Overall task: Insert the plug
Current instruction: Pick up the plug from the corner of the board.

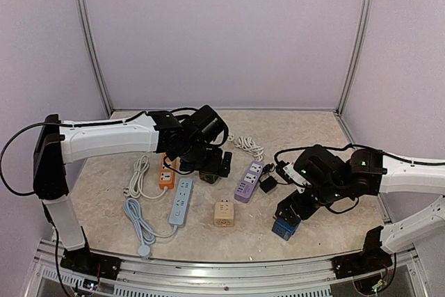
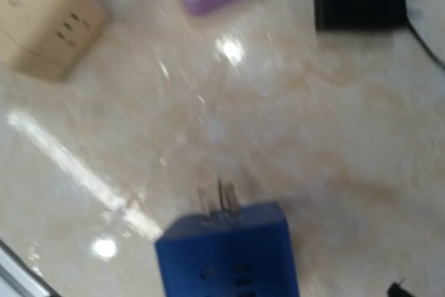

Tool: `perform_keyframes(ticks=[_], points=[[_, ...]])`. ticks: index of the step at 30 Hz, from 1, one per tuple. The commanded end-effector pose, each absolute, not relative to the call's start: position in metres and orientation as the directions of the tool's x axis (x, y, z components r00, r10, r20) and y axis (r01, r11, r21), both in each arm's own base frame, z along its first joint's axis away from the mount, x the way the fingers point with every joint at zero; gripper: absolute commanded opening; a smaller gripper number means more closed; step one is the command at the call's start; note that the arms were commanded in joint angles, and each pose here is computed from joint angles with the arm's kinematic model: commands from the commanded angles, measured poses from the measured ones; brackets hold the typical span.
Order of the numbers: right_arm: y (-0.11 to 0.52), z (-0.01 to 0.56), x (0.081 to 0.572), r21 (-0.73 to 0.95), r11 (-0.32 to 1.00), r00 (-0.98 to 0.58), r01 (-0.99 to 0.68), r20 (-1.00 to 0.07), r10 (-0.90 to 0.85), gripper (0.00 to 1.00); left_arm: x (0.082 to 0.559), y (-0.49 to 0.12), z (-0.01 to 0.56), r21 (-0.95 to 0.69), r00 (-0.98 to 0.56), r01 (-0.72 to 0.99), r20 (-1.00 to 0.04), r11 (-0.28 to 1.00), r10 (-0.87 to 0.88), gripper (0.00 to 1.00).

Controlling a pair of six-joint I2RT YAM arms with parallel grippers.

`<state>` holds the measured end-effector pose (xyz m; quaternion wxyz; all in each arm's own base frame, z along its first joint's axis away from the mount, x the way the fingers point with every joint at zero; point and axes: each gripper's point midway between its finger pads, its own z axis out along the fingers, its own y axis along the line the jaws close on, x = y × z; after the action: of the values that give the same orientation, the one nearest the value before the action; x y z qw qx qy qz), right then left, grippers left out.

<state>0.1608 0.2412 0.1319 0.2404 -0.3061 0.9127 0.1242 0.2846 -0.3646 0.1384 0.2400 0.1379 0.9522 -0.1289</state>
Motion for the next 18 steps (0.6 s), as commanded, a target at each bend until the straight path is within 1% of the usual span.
perform_keyframes(ticks=[1, 9, 14, 18], points=[[0.219, 0.113, 0.149, 0.034, 0.832, -0.751, -0.553, -0.452, -0.481, 1.00, 0.281, -0.371, 0.132, -0.184, -0.849, 0.349, -0.478, 0.919, 0.227, 0.99], [0.209, 0.093, 0.142, 0.050, 0.856, -0.782, -0.514, -0.437, -0.444, 1.00, 0.279, -0.368, 0.125, -0.175, -0.851, 0.350, -0.469, 0.920, 0.235, 0.99], [0.207, 0.092, 0.143, 0.067, 0.874, -0.793, -0.482, -0.457, -0.403, 1.00, 0.279, -0.367, 0.120, -0.175, -0.854, 0.347, -0.465, 0.921, 0.233, 0.99], [0.218, 0.088, 0.138, 0.085, 0.860, -0.781, -0.503, -0.470, -0.410, 1.00, 0.279, -0.370, 0.118, -0.183, -0.857, 0.348, -0.460, 0.919, 0.233, 0.99]])
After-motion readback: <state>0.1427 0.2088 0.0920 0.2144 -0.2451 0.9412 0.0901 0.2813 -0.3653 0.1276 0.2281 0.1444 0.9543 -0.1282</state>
